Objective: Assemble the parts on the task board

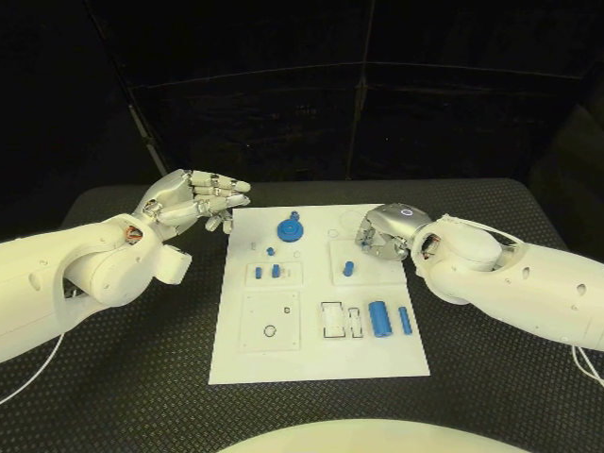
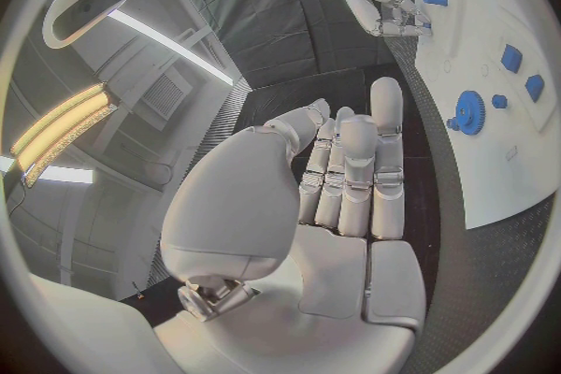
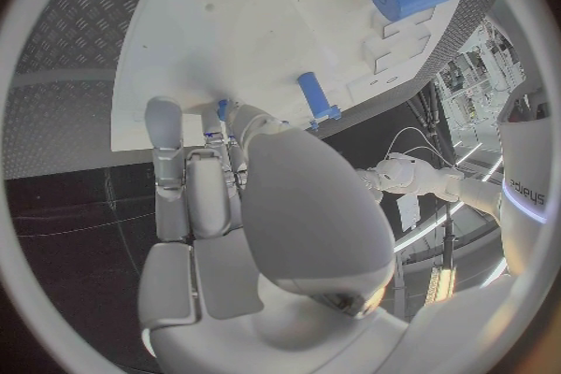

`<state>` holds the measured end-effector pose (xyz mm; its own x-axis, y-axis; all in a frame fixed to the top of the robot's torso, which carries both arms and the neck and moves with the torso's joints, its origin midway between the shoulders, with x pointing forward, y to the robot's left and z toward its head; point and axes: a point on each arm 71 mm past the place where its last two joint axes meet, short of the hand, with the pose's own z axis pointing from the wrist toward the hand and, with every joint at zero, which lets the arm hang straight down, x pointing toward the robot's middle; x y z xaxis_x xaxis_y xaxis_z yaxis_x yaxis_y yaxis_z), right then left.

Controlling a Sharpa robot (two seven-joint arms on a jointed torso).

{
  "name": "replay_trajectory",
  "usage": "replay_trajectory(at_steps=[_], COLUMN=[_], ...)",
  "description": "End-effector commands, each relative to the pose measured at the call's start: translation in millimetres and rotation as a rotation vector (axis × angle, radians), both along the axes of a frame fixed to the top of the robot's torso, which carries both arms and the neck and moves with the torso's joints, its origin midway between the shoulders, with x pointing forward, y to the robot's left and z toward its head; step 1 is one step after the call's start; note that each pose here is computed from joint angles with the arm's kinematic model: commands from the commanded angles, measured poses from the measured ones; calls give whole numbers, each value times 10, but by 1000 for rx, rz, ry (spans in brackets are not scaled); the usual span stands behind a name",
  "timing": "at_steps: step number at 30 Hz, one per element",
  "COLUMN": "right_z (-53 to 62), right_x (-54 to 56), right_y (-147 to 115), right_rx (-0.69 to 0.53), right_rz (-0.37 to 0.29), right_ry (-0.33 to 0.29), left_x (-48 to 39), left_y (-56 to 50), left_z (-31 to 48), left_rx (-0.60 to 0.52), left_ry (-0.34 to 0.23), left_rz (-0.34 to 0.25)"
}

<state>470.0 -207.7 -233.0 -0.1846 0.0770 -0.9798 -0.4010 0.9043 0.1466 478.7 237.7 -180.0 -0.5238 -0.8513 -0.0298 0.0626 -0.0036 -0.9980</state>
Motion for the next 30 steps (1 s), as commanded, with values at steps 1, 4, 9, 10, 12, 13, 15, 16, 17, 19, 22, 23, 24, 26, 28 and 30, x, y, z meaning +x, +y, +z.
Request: replay_trajectory(at_steps=[1, 4, 9, 10, 12, 13, 15, 16, 17, 19, 22, 23, 24, 26, 28, 30], right_z=[2, 40, 100, 111, 128, 137, 159, 171, 180, 193, 222, 235, 250, 285, 331, 378], right_x=[-34, -52, -88, -95, -107, -114, -131, -140, -148, -158, -186, -201, -219, -262, -325, -395], right_y=[12, 26, 42, 45, 47, 49, 49, 46, 41, 26, 3, 4, 13, 50, 126, 228], right_rx=[19, 41, 72, 78, 86, 90, 97, 99, 99, 100, 104, 108, 115, 133, 162, 193], right_rz=[-4, -2, 3, 5, 6, 7, 10, 12, 13, 14, 17, 19, 24, 37, 59, 88], right_ry=[-34, -62, -98, -104, -113, -118, -128, -135, -141, -148, -159, -162, -164, -165, -162, -155], left_x=[-3, -3, -3, -3, -2, -1, 0, -1, -1, -2, -2, -1, -1, 1, 4, 8], left_y=[-5, -3, 0, 1, 3, 4, 5, 5, 5, 5, 14, 17, 21, 27, 32, 33], left_z=[15, 15, 16, 16, 15, 14, 11, 9, 9, 8, 6, 6, 6, 5, 5, 4], left_rx=[-15, -15, -15, -15, -15, -14, -12, -11, -11, -10, -9, -8, -8, -7, -6, -6], left_ry=[-5, -5, -5, -5, -5, -3, 0, 2, 3, 5, 6, 7, 7, 7, 6, 6], left_rz=[-7, -6, -6, -6, -6, -6, -7, -7, -8, -8, -6, -6, -5, -3, -1, 1])
